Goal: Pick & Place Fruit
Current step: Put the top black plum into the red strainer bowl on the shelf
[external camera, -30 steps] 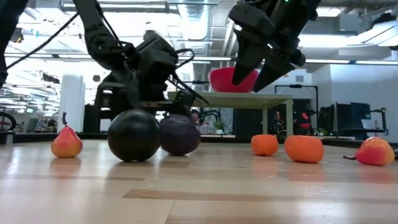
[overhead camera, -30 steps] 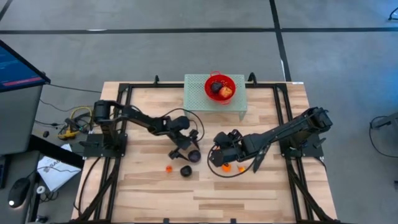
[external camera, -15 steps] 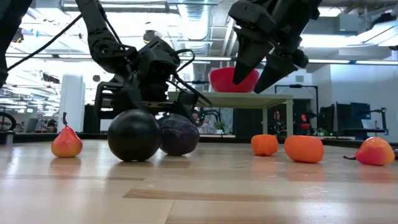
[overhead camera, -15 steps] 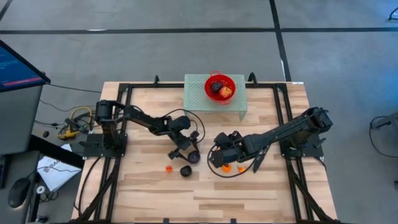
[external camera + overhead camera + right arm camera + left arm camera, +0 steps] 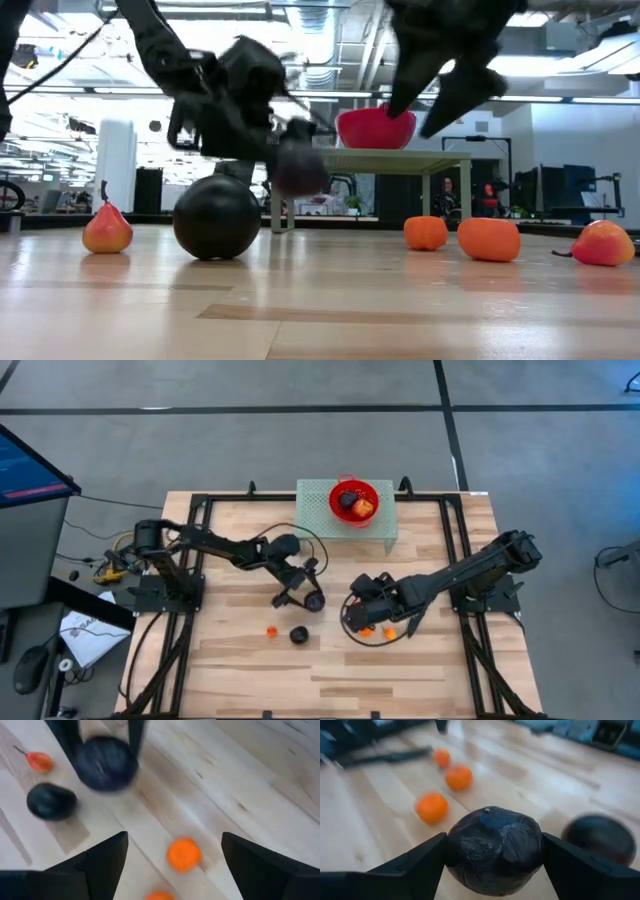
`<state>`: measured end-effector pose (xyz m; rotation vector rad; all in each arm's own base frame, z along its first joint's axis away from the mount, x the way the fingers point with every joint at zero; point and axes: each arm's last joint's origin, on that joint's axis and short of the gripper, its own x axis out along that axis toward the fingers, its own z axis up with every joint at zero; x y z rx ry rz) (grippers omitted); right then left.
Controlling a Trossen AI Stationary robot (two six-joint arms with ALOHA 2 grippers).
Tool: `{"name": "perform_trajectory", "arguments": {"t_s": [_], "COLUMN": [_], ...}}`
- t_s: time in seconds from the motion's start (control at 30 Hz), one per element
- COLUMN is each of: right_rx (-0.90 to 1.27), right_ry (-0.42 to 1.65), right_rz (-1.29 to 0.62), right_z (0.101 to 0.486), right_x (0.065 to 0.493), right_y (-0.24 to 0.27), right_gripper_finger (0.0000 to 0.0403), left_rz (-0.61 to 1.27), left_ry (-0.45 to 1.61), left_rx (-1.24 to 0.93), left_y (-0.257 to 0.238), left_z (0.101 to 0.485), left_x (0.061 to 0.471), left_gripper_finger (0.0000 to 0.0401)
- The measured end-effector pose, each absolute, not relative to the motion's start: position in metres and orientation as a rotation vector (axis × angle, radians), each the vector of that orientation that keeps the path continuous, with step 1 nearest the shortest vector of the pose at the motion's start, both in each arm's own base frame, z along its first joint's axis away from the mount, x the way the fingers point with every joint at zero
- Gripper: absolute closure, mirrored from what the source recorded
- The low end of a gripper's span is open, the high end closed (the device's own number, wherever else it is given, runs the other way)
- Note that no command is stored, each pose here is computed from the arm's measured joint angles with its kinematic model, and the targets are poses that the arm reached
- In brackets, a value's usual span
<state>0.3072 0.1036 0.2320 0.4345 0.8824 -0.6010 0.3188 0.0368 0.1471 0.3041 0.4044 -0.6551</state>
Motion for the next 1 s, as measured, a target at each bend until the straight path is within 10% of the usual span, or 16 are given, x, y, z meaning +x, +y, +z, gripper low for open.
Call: {"name": "perform_trajectory", "arguments": {"t_s": [0.5,1.0], "right_rx": [0.43,0.389], "right_ry": [0.741,0.642], "right_rz": [-0.851,-0.894], "right_z": [0.255,0.254], "right_x": [0.239,0.258], "right_y": [0.135,0.118], "right_gripper_finger": [0.0086,0.0086], "left_rz": [-0.211,0.244], "left_ry": [-0.023,0.047], "left_rx": [0.415,0.278], "left_y": [0.062,0.171], "left_z": [0.286,0.263], "left_x": [0.298,0.358], "left_gripper_finger": [0.0103,0.0103]}}
